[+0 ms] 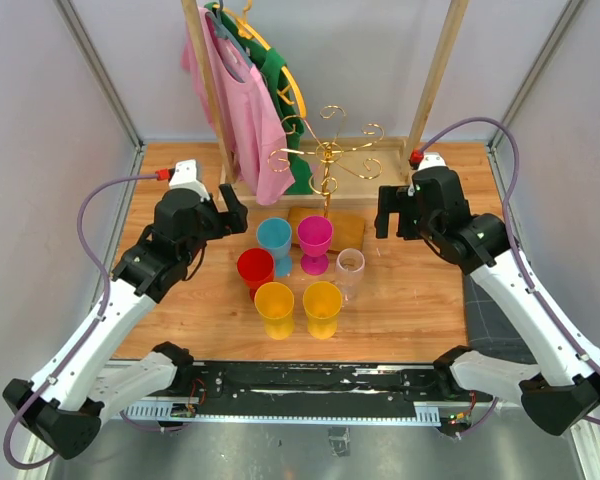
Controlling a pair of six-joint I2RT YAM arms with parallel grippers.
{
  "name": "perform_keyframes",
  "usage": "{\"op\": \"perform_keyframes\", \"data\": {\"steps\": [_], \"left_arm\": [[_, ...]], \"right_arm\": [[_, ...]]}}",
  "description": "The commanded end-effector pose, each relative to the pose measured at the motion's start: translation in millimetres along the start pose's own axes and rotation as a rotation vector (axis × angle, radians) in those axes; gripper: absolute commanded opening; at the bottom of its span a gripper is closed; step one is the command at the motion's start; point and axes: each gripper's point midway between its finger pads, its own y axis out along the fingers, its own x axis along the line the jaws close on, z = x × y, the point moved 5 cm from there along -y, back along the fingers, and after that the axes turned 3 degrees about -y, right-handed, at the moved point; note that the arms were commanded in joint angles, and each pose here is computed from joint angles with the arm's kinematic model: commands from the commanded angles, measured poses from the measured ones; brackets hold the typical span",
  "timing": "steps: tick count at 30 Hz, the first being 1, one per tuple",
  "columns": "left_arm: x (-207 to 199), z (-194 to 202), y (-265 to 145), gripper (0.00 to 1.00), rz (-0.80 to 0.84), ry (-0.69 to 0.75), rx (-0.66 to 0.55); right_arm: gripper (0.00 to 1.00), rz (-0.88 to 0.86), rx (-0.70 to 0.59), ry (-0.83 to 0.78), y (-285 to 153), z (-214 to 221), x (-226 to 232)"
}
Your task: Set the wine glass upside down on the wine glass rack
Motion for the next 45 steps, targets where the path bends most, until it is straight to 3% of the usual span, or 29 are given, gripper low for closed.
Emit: {"op": "perform_keyframes", "data": {"steps": [1, 8, 14, 23, 29, 45], "left_arm": [[-2, -11, -8, 0.99, 0.024, 0.005, -0.063], [0, -6, -7, 0.99, 0.002, -0.005, -0.026], [-3, -1, -8, 0.99, 0.027, -0.016, 0.006], [-1, 6, -6, 0.99, 0.024, -0.007, 0.024], [2, 5, -8, 0.99, 0.014, 0.008, 0.022], [10, 14, -13, 0.99, -0.006, 0.000, 0.031]], "right_arm": [[0.98, -0.020, -0.012, -0.005, -10, -3, 4], [0.98, -0.010, -0.008, 0.004, -14, 3, 0], [1.00, -0.036, 0.071, -0.029, -14, 15, 2], [0.71, -0.154, 0.263, -0.052, 6, 45, 23], [0.50, -0.174, 0.315, -0.093, 14, 53, 41], [0.39, -0.125, 0.405, -0.206, 29, 71, 60]]}}
